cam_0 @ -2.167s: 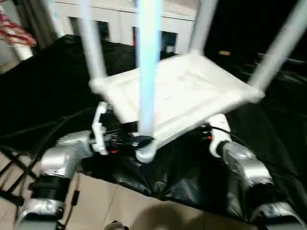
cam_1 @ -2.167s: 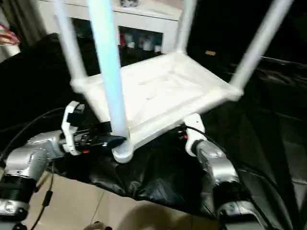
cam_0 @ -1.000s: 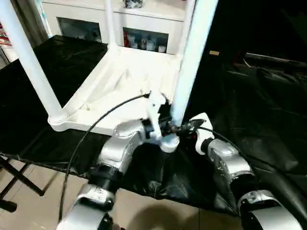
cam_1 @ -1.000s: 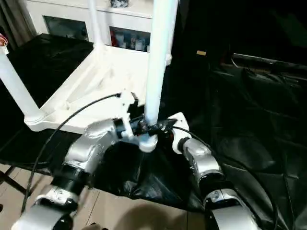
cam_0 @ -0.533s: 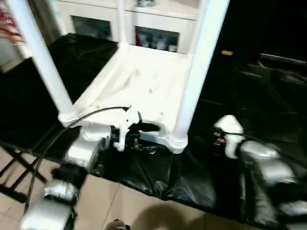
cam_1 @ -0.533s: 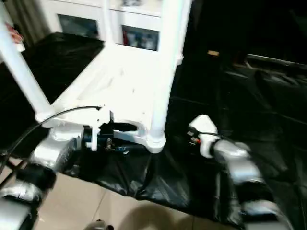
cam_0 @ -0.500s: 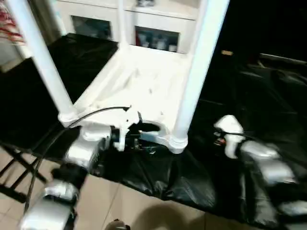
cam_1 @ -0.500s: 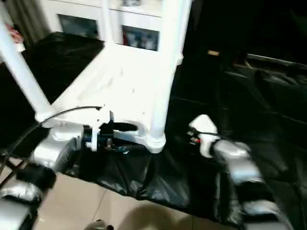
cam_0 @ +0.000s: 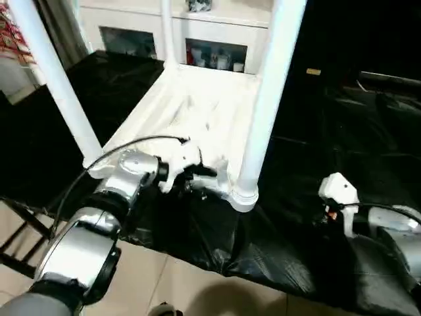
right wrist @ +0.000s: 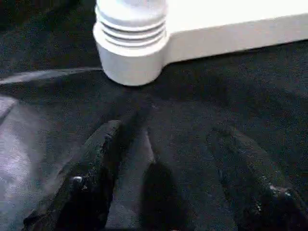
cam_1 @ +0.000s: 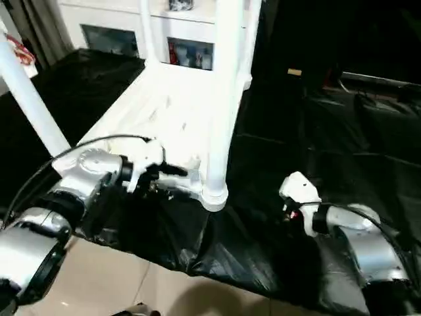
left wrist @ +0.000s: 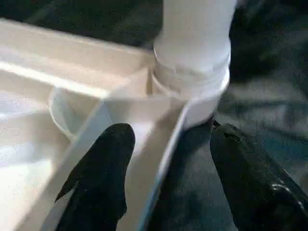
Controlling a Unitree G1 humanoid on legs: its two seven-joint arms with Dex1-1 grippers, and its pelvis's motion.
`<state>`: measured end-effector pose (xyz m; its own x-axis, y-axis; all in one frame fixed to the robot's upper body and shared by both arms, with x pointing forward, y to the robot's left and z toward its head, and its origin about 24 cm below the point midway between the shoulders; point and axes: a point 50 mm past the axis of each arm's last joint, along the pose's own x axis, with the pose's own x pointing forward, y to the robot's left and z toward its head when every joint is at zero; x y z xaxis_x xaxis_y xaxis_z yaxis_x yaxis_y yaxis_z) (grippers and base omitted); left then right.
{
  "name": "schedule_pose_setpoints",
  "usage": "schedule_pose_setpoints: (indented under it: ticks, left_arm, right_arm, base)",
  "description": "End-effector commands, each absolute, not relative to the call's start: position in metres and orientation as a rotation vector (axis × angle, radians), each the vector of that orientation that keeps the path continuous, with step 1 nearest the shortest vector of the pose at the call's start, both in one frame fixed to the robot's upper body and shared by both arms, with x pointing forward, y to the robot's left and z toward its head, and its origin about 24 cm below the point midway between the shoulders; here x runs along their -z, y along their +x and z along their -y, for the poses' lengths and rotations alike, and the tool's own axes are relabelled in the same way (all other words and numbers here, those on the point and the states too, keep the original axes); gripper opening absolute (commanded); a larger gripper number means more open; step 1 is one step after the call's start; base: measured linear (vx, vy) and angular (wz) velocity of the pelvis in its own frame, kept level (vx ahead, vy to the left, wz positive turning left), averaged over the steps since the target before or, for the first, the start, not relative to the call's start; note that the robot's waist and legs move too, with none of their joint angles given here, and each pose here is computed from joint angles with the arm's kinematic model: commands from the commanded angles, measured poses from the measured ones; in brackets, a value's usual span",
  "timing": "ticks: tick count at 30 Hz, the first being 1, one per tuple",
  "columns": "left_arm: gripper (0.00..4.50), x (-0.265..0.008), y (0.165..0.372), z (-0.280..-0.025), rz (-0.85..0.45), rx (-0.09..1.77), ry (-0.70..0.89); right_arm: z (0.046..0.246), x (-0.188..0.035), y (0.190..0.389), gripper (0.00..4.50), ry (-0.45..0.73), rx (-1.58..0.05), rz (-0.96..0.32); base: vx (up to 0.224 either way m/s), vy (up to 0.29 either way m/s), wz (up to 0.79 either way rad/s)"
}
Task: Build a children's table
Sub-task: Rotate table base
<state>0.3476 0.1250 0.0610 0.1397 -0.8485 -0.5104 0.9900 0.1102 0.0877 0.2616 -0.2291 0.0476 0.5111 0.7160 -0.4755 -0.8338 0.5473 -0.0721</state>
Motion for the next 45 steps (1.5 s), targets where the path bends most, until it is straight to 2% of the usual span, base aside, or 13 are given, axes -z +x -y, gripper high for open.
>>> schedule_pose_setpoints:
  ticks: [1, 9, 20, 23, 25, 27, 30, 35, 37, 39, 42, 45]
  left_arm:
    - [2.6, -0.066, 0.352, -0.126, -0.38, 1.39, 0.525]
    - [1.8, -0.064, 0.355, -0.131, -0.401, 1.337, 0.575]
    - [1.07, -0.063, 0.356, -0.132, -0.413, 1.323, 0.566]
    - [0.92, -0.06, 0.354, -0.131, -0.433, 1.341, 0.566]
    - [0.65, -0.058, 0.353, -0.132, -0.455, 1.346, 0.577]
    - [0.55, -0.05, 0.35, -0.137, -0.524, 1.339, 0.644]
    - [0.37, -0.046, 0.35, -0.14, -0.563, 1.326, 0.656]
    - [0.2, -0.041, 0.347, -0.145, -0.64, 1.29, 0.546]
    - [0.14, -0.032, 0.341, -0.147, -0.698, 1.29, 0.416]
    - [0.08, -0.028, 0.337, -0.148, -0.719, 1.296, 0.369]
    - [0.03, -0.013, 0.327, -0.153, -0.739, 1.274, 0.335]
    - [0.0, -0.005, 0.319, -0.154, -0.691, 1.27, 0.326]
  right_arm:
    - [0.232, -0.054, 0.261, 3.12, -0.32, -0.936, -0.413]
    - [0.236, -0.055, 0.254, 3.12, -0.311, -0.91, -0.427]
    - [0.232, -0.053, 0.254, 3.12, -0.298, -0.913, -0.435]
    - [0.231, -0.052, 0.254, 3.12, -0.297, -0.915, -0.436]
    - [0.23, -0.052, 0.254, 3.12, -0.295, -0.92, -0.436]
    - [0.228, -0.053, 0.254, 3.12, -0.297, -0.927, -0.431]
    - [0.227, -0.053, 0.256, 3.12, -0.297, -0.935, -0.428]
    - [0.219, -0.056, 0.262, 3.12, -0.266, -0.947, -0.39]
    - [0.213, -0.059, 0.267, 3.4, -0.221, -0.952, -0.359]
    - [0.211, -0.06, 0.269, 3.5, -0.205, -0.956, -0.348]
    - [0.204, -0.061, 0.269, 3.73, -0.165, -1.003, -0.344]
    - [0.195, -0.062, 0.27, 3.93, -0.153, -1.036, -0.331]
  base:
    - [0.0, 0.0, 0.0]
    - [0.0, 0.0, 0.0]
    - [0.0, 0.0, 0.0]
    - [0.0, 0.0, 0.0]
    - [0.0, 0.0, 0.0]
    - [0.0, 0.0, 0.0]
    - [0.0, 0.0, 0.0]
    - [0.0, 0.0, 0.0]
    - [0.0, 0.0, 0.0]
    - [0.0, 0.0, 0.0]
    - [0.0, 0.0, 0.0]
    - [0.0, 0.0, 0.0]
